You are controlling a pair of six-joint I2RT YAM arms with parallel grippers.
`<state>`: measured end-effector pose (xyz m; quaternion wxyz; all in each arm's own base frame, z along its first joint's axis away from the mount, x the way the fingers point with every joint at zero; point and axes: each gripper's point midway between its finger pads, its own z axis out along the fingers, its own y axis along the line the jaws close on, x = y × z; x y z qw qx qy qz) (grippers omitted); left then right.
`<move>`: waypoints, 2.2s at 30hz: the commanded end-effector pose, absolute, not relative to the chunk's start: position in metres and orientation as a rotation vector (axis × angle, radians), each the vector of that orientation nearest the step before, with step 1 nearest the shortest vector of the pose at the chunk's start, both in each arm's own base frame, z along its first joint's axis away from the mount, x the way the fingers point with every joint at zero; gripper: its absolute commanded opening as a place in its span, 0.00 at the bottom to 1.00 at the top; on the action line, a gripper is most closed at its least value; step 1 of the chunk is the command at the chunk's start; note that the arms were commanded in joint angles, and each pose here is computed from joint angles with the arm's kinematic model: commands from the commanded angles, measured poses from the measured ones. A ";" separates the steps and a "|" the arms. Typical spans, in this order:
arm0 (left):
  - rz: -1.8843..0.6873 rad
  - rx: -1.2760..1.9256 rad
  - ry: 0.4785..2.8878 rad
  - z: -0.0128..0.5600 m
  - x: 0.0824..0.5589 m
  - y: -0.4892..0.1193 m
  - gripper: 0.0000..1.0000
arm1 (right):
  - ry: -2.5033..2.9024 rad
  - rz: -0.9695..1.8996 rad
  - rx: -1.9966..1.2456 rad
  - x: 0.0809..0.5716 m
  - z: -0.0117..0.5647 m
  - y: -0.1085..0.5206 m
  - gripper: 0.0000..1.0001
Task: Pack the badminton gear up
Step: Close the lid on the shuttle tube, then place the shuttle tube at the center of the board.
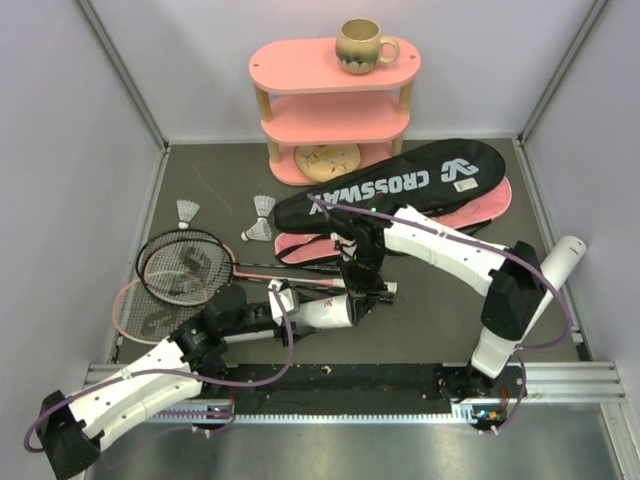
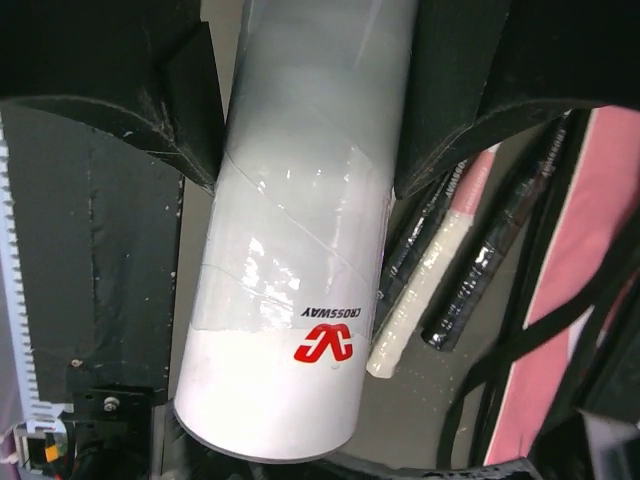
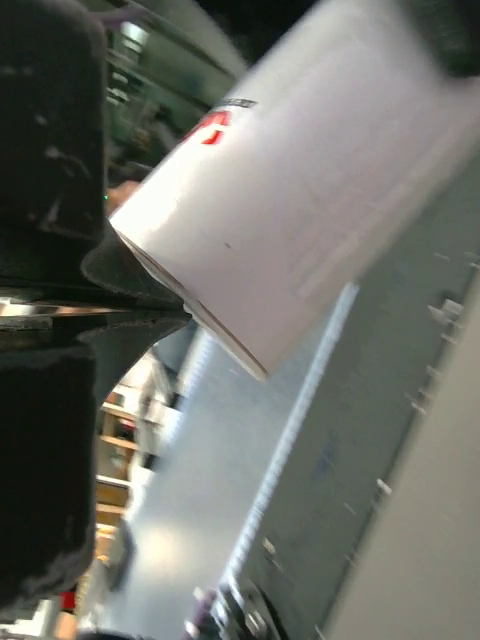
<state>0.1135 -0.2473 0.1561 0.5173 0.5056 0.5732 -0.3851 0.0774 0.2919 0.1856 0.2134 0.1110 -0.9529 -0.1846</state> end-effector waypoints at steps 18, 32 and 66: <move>-1.004 0.847 0.691 0.344 0.097 -0.247 0.03 | -3.455 -1.837 0.638 0.162 0.324 0.282 0.35; -1.093 0.616 0.801 0.374 0.116 -0.237 0.06 | -3.362 -2.105 1.587 0.129 0.319 0.237 0.86; -1.515 -0.128 0.972 0.408 0.175 -0.224 0.29 | -3.226 -2.104 1.350 0.144 0.327 0.366 0.97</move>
